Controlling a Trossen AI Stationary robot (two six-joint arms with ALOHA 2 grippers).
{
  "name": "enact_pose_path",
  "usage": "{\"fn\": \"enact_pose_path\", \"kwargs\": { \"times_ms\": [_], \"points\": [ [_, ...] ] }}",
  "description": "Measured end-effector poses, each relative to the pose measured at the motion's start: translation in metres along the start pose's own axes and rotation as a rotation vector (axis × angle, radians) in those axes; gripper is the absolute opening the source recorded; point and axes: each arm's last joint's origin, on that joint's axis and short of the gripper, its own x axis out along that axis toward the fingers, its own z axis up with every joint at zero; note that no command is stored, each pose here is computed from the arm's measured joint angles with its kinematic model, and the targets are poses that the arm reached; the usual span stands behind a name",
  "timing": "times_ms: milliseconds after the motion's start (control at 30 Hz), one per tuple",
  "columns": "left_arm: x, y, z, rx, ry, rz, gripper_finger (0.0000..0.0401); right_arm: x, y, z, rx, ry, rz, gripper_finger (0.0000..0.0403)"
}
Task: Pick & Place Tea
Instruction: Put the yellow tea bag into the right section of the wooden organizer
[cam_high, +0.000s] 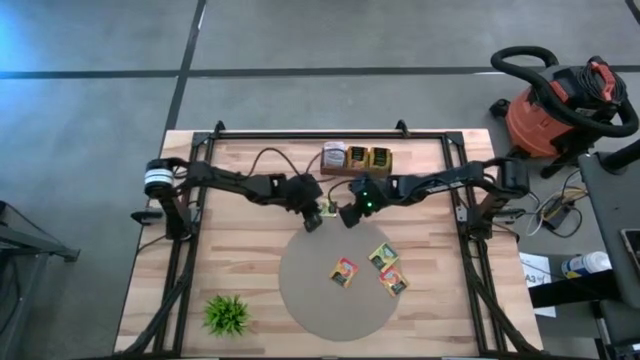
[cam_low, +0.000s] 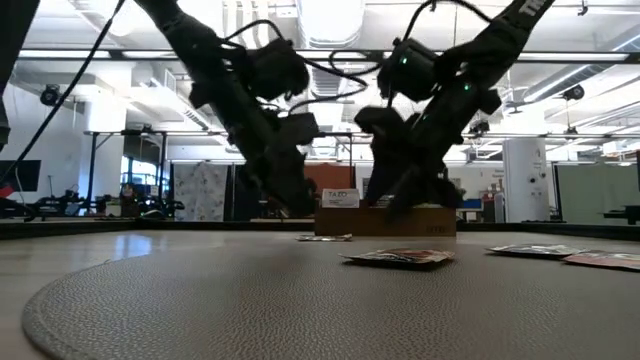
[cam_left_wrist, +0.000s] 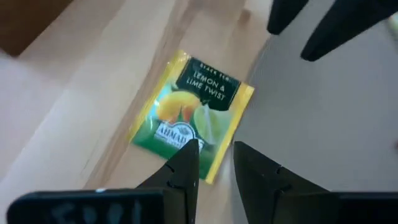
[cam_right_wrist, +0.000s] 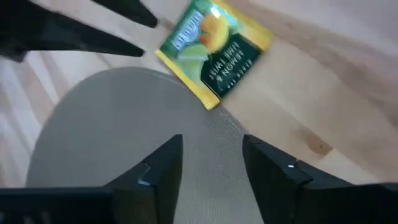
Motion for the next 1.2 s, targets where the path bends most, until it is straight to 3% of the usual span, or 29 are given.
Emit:
{"fn": "enact_pose_path", "kwargs": {
  "times_ms": [167,600,800,1067,1200],
  "points": [
    [0.012,0.001,0.001,0.103,0.031,0.014,0.0094,0.014,-0.003,0.001,0.078,-0.010,0.019,0.0190],
    [0.029,0.004,-0.009,0.090,0.055,0.023,0.0094,0.042,-0.007,0.003,0.184,-0.052,0.075,0.0182],
    [0.031,0.002,-0.007,0.054,0.018,-0.004,0.0094,0.040,-0.009,0.008,0.186,-0.090,0.059,0.0164],
    [0.030,0.002,-0.009,0.052,0.054,-0.016,0.0094,0.041,-0.014,0.007,0.214,-0.096,-0.002,0.0108],
    [0.030,0.002,-0.010,0.050,0.059,-0.023,0.0094,0.041,-0.016,0.008,0.197,-0.098,-0.023,0.0103]
  ]
}}
